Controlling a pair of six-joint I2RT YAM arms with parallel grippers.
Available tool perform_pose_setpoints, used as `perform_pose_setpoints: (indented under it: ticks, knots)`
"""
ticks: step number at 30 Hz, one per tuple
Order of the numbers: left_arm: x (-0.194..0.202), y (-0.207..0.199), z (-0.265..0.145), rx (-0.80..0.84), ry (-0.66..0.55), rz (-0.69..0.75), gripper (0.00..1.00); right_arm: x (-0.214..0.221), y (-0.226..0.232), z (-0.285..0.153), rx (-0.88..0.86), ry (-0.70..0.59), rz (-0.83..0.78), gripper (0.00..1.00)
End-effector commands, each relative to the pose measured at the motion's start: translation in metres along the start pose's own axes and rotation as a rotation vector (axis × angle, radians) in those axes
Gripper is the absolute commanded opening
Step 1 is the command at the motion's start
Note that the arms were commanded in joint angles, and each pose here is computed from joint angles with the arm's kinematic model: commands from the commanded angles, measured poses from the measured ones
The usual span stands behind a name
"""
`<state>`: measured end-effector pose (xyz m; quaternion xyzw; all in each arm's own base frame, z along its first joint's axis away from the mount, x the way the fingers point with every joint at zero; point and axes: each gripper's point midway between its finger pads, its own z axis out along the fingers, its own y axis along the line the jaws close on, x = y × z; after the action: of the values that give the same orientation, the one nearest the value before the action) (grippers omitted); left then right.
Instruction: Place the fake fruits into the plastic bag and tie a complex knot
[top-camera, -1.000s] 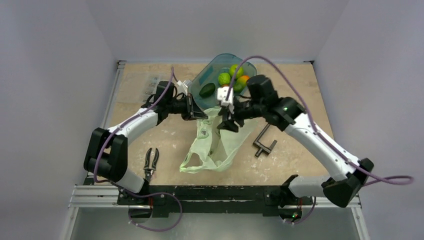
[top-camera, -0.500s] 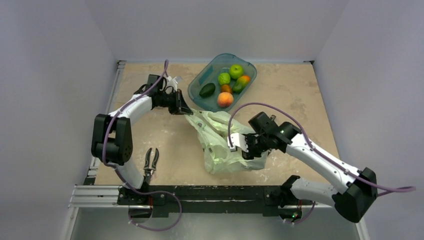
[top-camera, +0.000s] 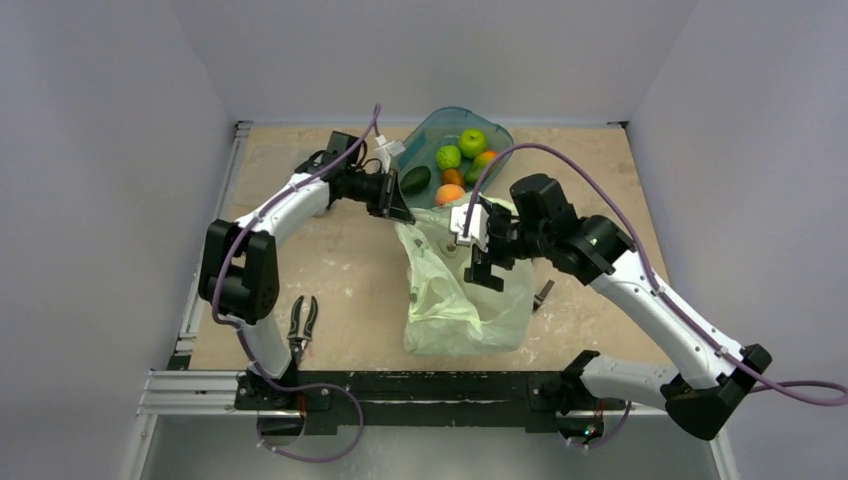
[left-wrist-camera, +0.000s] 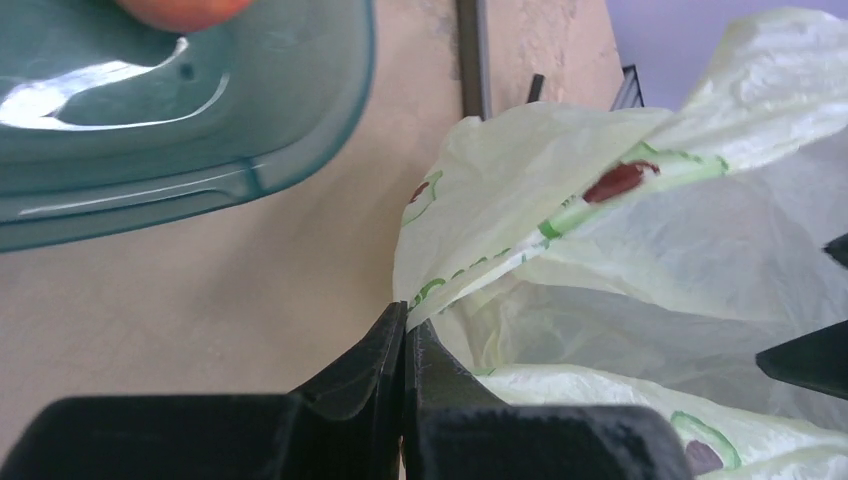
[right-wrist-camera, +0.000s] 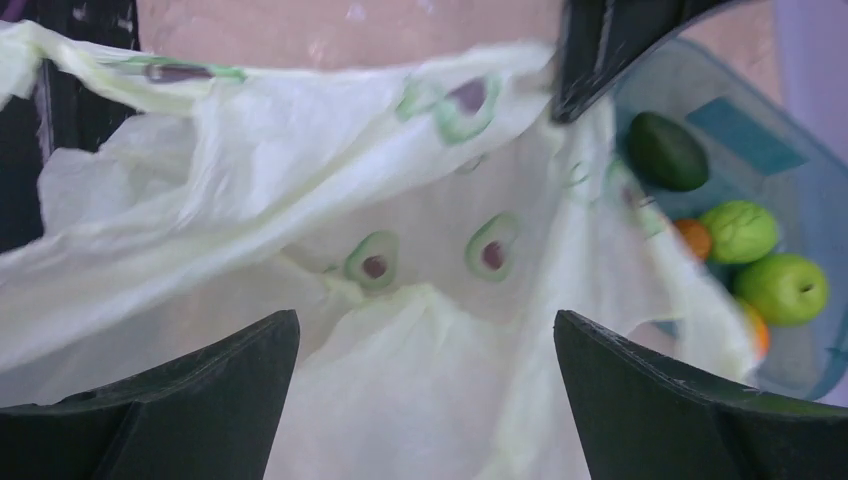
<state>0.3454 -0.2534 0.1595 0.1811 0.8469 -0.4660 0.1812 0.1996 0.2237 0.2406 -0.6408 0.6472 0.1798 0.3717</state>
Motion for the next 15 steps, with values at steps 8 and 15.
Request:
perform_pose_setpoints:
  ticks: [8, 15]
  knots:
    - [-0.012, -0.054, -0.008, 0.123, -0.043, 0.228, 0.0, -0.044, -0.073, -0.022, 0.364, -0.126, 0.013, 0.99]
    - [-0.01, -0.06, 0.0, 0.162, -0.017, 0.276, 0.0, -0.011, -0.066, 0.03, 0.23, 0.022, 0.101, 0.99]
